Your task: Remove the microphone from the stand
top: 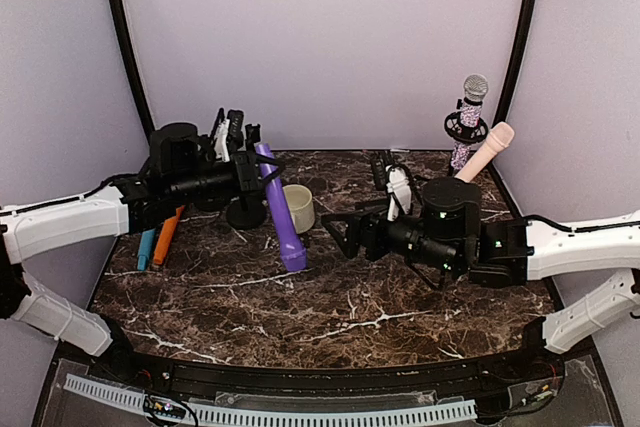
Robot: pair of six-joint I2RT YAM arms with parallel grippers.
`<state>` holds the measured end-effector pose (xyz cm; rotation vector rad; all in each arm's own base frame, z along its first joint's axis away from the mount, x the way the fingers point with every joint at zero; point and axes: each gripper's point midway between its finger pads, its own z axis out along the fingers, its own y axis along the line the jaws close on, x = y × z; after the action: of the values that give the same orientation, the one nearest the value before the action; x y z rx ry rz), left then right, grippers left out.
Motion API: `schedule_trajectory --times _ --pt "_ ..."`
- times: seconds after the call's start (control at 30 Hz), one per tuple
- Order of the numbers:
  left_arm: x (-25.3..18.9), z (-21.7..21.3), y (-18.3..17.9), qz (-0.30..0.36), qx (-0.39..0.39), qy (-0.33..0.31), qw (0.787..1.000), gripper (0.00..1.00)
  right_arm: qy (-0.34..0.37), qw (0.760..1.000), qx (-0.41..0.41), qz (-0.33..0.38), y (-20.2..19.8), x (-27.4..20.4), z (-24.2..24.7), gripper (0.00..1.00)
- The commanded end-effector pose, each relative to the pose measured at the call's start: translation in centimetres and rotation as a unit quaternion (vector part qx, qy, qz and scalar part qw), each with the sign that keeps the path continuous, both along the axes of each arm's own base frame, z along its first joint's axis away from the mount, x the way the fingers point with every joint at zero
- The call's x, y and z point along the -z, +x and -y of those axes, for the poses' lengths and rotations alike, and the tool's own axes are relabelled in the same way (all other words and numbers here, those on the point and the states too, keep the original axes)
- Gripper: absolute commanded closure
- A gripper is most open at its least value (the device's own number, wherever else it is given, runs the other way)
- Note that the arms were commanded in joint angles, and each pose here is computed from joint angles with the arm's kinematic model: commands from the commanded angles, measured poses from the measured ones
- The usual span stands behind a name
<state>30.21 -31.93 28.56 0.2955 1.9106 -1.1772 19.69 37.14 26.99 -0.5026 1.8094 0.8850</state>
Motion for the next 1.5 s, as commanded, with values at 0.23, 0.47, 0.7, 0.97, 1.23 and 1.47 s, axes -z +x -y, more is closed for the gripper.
schedule_trajectory --times 0.23,0.47,0.7,0.97,1.23,1.47 --pt "9.2 -16.3 5.0 -0.118 -0.056 0.250 0.959 1.00 -0.033 0.996 0.082 0.007 1.4 0.3 4.4 0.10" --pt "12.2 -23.0 9.3 -0.175 -0.110 0.306 0.929 0.95 -0.022 0.994 0.108 0.008 1.9 -0.3 6.2 0.09" --pt "15.2 -26.3 14.2 -0.184 -0.164 0.384 0.890 0.95 -0.019 0.992 0.122 0.006 2.1 -0.4 7.3 0.08" --pt "19.2 -26.2 15.6 -0.215 -0.151 0.390 0.883 0.90 -0.010 0.989 0.145 -0.005 2.4 0.3 8.9 0.07" --pt "21.7 -26.8 15.4 -0.226 -0.156 0.404 0.873 0.69 -0.011 0.989 0.150 -0.005 2.5 0.2 9.1 0.07" --pt "22.8 -27.0 15.1 -0.228 -0.158 0.407 0.870 0.54 0.000 0.987 0.163 -0.010 2.5 0.0 9.8 0.07"
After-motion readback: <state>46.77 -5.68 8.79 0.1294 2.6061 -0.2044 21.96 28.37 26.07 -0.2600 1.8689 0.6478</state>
